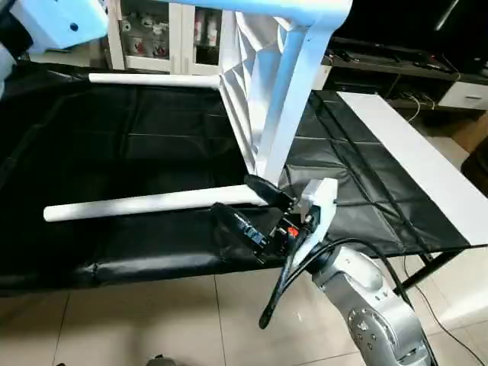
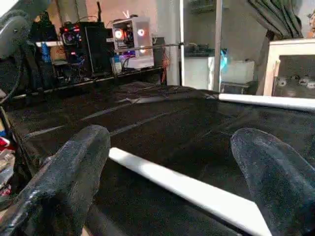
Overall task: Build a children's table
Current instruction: Flip table
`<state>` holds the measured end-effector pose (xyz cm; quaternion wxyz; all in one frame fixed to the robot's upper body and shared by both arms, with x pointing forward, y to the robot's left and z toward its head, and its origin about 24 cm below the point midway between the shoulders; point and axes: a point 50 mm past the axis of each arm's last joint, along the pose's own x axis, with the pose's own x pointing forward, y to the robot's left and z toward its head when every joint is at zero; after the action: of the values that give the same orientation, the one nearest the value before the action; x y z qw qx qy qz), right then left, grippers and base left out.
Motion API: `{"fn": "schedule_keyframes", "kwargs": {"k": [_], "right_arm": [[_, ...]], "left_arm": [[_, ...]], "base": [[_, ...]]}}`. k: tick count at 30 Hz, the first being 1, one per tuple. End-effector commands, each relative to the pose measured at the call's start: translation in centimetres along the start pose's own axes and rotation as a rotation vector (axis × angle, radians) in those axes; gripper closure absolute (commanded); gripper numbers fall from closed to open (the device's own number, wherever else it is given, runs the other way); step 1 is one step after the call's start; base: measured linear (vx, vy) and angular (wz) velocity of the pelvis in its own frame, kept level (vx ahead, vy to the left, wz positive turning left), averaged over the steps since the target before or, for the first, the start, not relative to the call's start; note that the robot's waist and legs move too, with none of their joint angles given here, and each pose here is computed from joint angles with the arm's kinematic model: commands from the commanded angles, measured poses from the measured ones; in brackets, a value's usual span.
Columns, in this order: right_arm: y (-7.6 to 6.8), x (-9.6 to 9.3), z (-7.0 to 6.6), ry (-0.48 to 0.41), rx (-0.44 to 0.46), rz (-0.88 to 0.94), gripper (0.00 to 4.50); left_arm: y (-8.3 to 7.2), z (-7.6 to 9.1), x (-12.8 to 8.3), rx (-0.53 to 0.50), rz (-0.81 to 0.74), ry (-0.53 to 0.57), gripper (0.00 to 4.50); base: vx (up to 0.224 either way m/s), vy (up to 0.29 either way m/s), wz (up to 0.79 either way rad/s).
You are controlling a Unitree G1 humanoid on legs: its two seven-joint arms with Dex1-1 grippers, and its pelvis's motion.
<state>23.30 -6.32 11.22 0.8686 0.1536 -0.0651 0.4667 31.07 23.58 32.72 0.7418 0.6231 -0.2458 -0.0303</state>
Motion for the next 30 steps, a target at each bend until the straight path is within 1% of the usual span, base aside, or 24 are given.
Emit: {"fn": "schedule_keyframes", "kwargs": {"k": [1,4,8,12,14,15,18,20,22,23,24,25,26,27,28,29,30], "right_arm": [[-0.3,-0.3,0.4,-0.009,-0.030,-0.015,0.17],[-0.4,-0.4,0.4,-0.009,-0.033,-0.017,0.17],[-0.4,-0.4,0.3,-0.010,-0.034,-0.019,0.17],[-0.6,-0.5,0.2,-0.003,-0.036,-0.029,0.17],[-0.7,-0.5,0.1,0.004,-0.036,-0.043,0.17],[-0.8,-0.6,0.0,0.009,-0.038,-0.052,0.17],[-0.9,-0.7,0.0,0.014,-0.039,-0.058,0.17],[-0.8,-0.7,-0.2,0.028,-0.035,-0.060,0.17],[-0.8,-0.8,-0.3,0.036,-0.034,-0.061,0.17],[-0.9,-0.8,-0.5,0.050,-0.031,-0.064,0.17],[-0.9,-0.8,-0.5,0.050,-0.031,-0.064,0.17],[-1.0,-0.9,-0.7,0.065,-0.031,-0.071,0.17],[-1.3,-1.0,-1.1,0.101,-0.034,-0.096,0.17],[-1.3,-1.0,-1.1,0.101,-0.034,-0.096,0.17],[-1.7,-1.1,-1.4,0.128,-0.044,-0.131,0.17],[-2.7,-1.3,-1.9,0.156,-0.051,-0.203,0.17],[-3.1,-1.3,-2.0,0.159,-0.056,-0.236,0.17]], "left_arm": [[-0.1,0.1,0.2,-0.009,-0.013,0.003,1.54],[-0.2,-0.1,0.2,-0.019,-0.017,0.021,1.83],[-0.3,-0.3,0.2,-0.028,-0.020,0.037,1.93],[-0.4,-0.7,-0.1,-0.073,-0.007,0.069,2.07],[-0.6,-1.0,-0.2,-0.119,0.006,0.091,2.11],[-0.6,-1.4,-0.3,-0.164,0.027,0.115,2.11],[-0.7,-1.8,-0.4,-0.216,0.046,0.142,2.14],[-0.7,-2.3,-0.7,-0.277,0.095,0.195,2.14],[-0.6,-2.5,-0.7,-0.290,0.108,0.207,2.14],[-0.7,-2.7,-0.8,-0.341,0.133,0.222,2.14],[-0.7,-2.7,-0.8,-0.341,0.133,0.222,2.14],[-0.6,-2.7,-0.8,-0.372,0.151,0.228,2.14],[-0.5,-2.8,-0.8,-0.414,0.186,0.238,2.14],[-0.5,-2.8,-0.8,-0.414,0.186,0.238,2.14],[-0.3,-2.7,-0.8,-0.444,0.208,0.235,2.14],[0.0,-2.5,-0.8,-0.485,0.232,0.214,2.14],[0.0,-2.4,-0.8,-0.526,0.245,0.204,2.14]], "base": [[0.000,0.000,0.00],[0.000,0.000,0.00],[0.000,0.000,0.00],[0.000,0.000,0.00],[0.000,0.000,0.00],[0.000,0.000,0.00],[0.000,0.000,0.00],[0.000,0.000,0.00],[0.000,0.000,0.00],[0.000,0.000,0.00],[0.000,0.000,0.00],[0.000,0.000,0.00],[0.000,0.000,0.00],[0.000,0.000,0.00],[0.000,0.000,0.00],[0.000,0.000,0.00],[0.000,0.000,0.00]]}}
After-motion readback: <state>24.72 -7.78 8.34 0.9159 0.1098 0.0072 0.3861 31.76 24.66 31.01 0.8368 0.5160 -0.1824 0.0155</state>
